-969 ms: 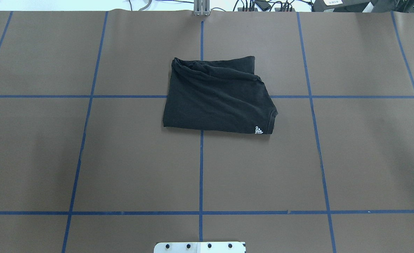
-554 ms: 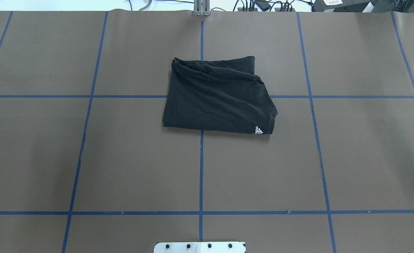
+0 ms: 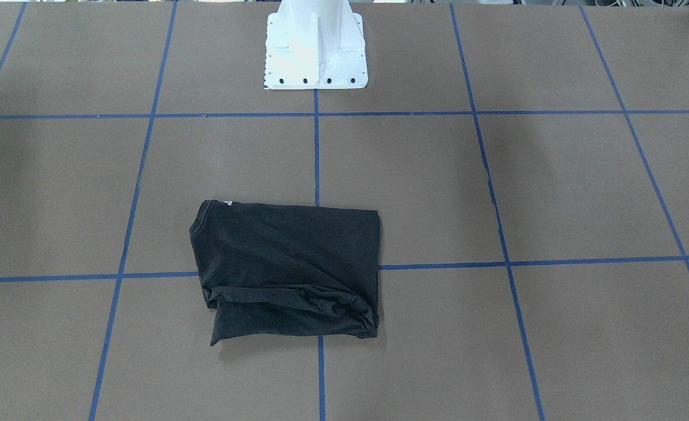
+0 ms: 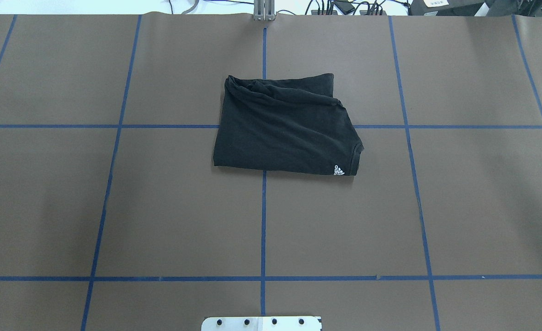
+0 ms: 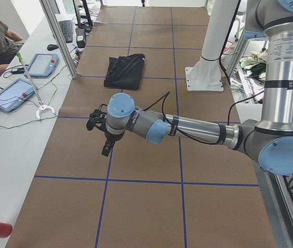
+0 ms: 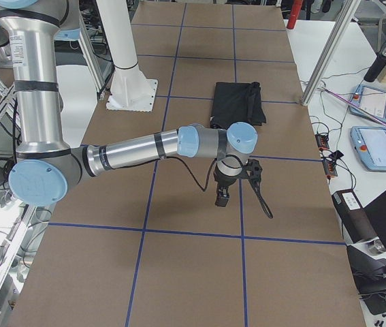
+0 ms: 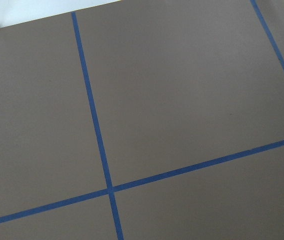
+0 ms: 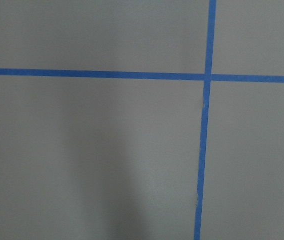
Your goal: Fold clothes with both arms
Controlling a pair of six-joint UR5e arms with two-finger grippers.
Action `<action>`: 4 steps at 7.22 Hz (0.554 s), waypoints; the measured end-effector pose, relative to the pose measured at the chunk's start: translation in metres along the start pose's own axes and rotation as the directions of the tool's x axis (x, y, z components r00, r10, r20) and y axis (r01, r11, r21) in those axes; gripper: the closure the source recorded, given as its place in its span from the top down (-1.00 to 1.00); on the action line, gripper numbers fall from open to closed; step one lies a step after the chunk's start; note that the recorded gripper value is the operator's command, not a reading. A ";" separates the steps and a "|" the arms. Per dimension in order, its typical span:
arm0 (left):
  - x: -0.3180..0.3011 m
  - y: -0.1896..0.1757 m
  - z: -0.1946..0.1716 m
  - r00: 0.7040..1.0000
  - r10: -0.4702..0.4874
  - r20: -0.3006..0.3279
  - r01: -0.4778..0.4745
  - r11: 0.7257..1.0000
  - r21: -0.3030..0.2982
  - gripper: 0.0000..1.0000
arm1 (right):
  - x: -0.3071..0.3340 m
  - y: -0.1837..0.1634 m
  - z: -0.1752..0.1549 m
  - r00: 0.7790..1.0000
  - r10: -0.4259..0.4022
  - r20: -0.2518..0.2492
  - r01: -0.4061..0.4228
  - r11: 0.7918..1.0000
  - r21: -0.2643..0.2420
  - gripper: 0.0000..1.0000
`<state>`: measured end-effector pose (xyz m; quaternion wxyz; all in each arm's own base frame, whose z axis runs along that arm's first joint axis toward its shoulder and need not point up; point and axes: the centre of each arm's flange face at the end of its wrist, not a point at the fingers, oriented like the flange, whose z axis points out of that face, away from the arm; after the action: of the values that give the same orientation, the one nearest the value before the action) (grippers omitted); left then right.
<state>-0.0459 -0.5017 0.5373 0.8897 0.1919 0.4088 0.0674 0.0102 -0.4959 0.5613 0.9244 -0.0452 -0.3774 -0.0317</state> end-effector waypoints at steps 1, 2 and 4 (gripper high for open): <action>0.005 0.000 -0.003 1.000 0.005 -0.016 -0.005 1.000 0.004 0.98 | -0.001 0.001 -0.001 1.000 -0.004 -0.002 0.004 1.000 0.002 1.00; 0.007 0.000 -0.005 1.000 0.009 -0.023 -0.008 1.000 0.006 0.99 | -0.004 0.001 -0.004 1.000 -0.011 -0.008 0.011 1.000 0.009 1.00; 0.008 0.002 -0.004 1.000 0.008 -0.027 -0.008 1.000 0.004 0.99 | -0.010 0.007 -0.011 1.000 -0.022 -0.019 0.023 0.999 0.025 1.00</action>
<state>-0.0440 -0.4965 0.5302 0.8833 0.1944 0.4204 0.0727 0.0119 -0.4904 0.5460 0.9280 -0.0289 -0.3696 -0.0377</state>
